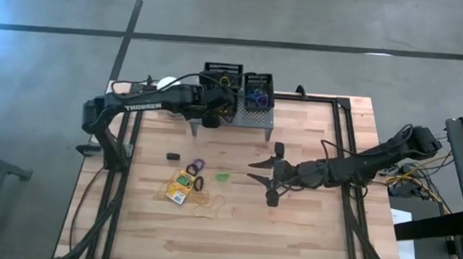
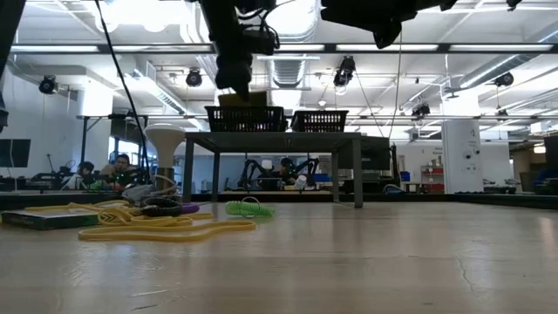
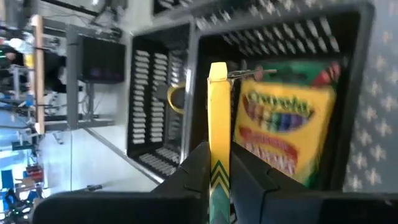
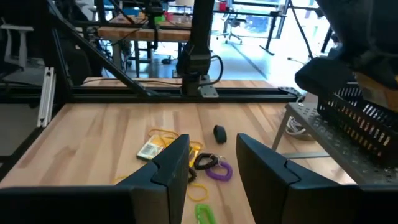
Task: Pick & Place Office Desk Supplies
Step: Put the left box of crayons into the bottom left black bin on the shelf, then put the green spring keychain into the right black bin on the shelf
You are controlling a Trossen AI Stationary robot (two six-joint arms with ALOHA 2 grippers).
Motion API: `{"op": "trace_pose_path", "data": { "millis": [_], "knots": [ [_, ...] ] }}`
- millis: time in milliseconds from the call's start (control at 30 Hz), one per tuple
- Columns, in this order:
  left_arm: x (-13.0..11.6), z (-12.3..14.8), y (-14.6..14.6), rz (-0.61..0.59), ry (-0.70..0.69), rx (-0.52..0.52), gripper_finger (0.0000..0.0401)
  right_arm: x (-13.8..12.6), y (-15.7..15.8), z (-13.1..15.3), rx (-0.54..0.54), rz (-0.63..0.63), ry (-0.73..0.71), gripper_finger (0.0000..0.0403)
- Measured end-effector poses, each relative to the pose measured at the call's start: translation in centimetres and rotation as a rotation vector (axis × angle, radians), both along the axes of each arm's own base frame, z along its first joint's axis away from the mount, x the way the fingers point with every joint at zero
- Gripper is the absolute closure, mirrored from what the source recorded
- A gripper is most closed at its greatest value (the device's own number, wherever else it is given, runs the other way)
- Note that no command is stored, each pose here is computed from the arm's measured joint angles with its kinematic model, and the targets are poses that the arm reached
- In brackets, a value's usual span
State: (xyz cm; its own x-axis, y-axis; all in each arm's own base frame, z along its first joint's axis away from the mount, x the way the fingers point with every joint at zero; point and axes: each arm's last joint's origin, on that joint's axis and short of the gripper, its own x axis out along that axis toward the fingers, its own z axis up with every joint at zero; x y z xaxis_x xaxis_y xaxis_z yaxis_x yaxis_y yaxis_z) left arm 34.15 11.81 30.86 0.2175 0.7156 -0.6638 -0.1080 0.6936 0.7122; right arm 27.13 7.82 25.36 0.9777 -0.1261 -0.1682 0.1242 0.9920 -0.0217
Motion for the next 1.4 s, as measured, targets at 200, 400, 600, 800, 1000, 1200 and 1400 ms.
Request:
{"op": "trace_pose_path", "data": {
  "millis": [200, 400, 600, 800, 1000, 1200, 1400],
  "knots": [
    [0.2, -1.1, 0.1, -0.023, 0.008, 0.018, 0.0350, 0.0, 0.0, 0.0, 0.000, 0.000, 0.000, 0.0285],
    [-0.1, -2.3, 0.0, -0.020, 0.046, 0.013, 0.0342, 0.0, 0.0, 0.0, -0.007, 0.002, 0.001, 0.0293],
    [-0.1, -2.3, 0.0, -0.017, 0.051, 0.010, 0.0329, 0.0, 0.0, 0.0, -0.006, 0.002, -0.001, 0.0301],
    [0.0, -1.3, 0.0, -0.029, 0.027, -0.002, 0.0275, 0.0, 0.0, 0.0, -0.006, 0.002, -0.001, 0.0309],
    [-0.2, 0.4, -0.2, -0.039, 0.035, -0.025, 0.0235, 0.0, 0.0, 0.0, -0.007, 0.002, 0.000, 0.0316],
    [-1.0, 3.7, -1.2, -0.026, -0.010, -0.036, 0.0223, 0.0, 0.0, 0.0, -0.007, 0.002, 0.001, 0.0321],
    [-3.3, 6.7, -5.9, -0.104, -0.215, -0.200, 0.0235, 0.5, 0.2, -0.6, -0.007, 0.000, 0.000, 0.0319]
  ]
}}
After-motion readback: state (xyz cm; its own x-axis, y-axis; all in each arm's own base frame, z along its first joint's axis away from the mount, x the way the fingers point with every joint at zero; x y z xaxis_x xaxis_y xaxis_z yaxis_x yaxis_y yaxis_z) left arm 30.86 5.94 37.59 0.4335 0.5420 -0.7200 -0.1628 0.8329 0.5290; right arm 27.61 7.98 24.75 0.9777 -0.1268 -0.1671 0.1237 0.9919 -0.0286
